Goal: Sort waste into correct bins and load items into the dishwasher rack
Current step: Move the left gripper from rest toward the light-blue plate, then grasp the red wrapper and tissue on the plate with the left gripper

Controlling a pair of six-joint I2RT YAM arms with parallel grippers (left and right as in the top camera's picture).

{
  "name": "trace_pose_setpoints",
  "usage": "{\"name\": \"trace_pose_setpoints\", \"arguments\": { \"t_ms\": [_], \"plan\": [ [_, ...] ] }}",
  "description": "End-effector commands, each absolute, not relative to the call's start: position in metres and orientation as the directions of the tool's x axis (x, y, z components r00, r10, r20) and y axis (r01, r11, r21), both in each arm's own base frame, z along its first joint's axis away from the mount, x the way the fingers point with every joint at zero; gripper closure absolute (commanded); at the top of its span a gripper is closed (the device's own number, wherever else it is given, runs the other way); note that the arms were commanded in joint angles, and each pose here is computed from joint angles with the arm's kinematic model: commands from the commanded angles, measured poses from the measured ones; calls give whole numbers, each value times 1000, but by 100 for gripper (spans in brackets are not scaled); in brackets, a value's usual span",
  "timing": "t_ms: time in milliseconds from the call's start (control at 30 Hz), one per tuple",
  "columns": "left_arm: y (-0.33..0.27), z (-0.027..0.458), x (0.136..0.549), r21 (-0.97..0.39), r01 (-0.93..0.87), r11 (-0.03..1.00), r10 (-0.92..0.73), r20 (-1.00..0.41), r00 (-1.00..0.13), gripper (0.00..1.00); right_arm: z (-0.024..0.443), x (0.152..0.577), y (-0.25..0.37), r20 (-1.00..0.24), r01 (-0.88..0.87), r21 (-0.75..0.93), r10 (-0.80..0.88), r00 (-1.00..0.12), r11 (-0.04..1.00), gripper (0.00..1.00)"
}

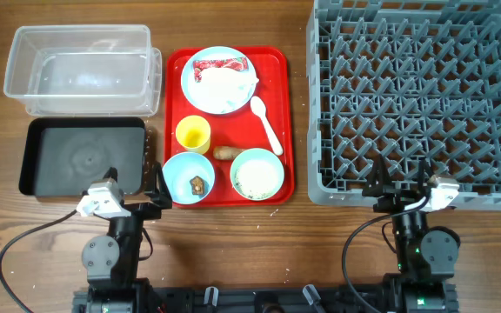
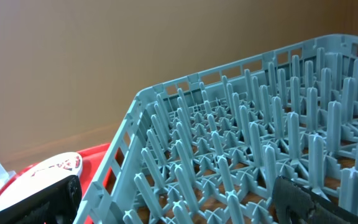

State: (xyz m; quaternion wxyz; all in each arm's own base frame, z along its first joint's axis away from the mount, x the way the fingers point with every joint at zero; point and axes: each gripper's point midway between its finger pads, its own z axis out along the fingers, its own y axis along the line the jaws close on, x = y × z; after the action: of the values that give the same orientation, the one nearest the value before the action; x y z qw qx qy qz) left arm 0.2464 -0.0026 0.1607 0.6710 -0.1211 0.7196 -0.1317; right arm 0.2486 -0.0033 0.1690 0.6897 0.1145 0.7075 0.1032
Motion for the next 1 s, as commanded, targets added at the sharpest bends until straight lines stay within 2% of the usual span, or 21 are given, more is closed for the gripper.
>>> {"name": "trace_pose_setpoints", "arguments": {
  "t_ms": [0,67,233,433,533,667,900,967],
  "plan": [
    [-6,180,247,-329,48,943,-330,-944,3,0,179,248,9,-934,-60,356,356,-8,933,0],
    [-6,206,244,-323,72,944,-328,-942,74,0,193,245,22,-949,-146,312,316,9,939,0],
    [-6,251,238,-313,90,946,-322,-938,129,0,234,236,32,-968,-216,218,239,76,952,0],
    [-9,305,258,-250,89,964,-258,-961,94,0,275,233,31,-991,-193,101,115,62,976,0],
    [-15,333,284,-241,108,965,-244,-970,18,0,300,244,31,-998,-187,55,59,17,981,0],
    [-24,345,331,-169,146,975,-152,-980,-125,0,313,272,31,-992,-187,31,7,-127,982,0],
    [-55,339,418,-235,261,936,-96,-886,-454,0,317,314,30,-879,-176,77,-16,-476,981,0],
    [-60,337,438,-253,256,933,-90,-853,-514,0,312,320,30,-835,-168,94,-14,-550,981,0]
  ]
}}
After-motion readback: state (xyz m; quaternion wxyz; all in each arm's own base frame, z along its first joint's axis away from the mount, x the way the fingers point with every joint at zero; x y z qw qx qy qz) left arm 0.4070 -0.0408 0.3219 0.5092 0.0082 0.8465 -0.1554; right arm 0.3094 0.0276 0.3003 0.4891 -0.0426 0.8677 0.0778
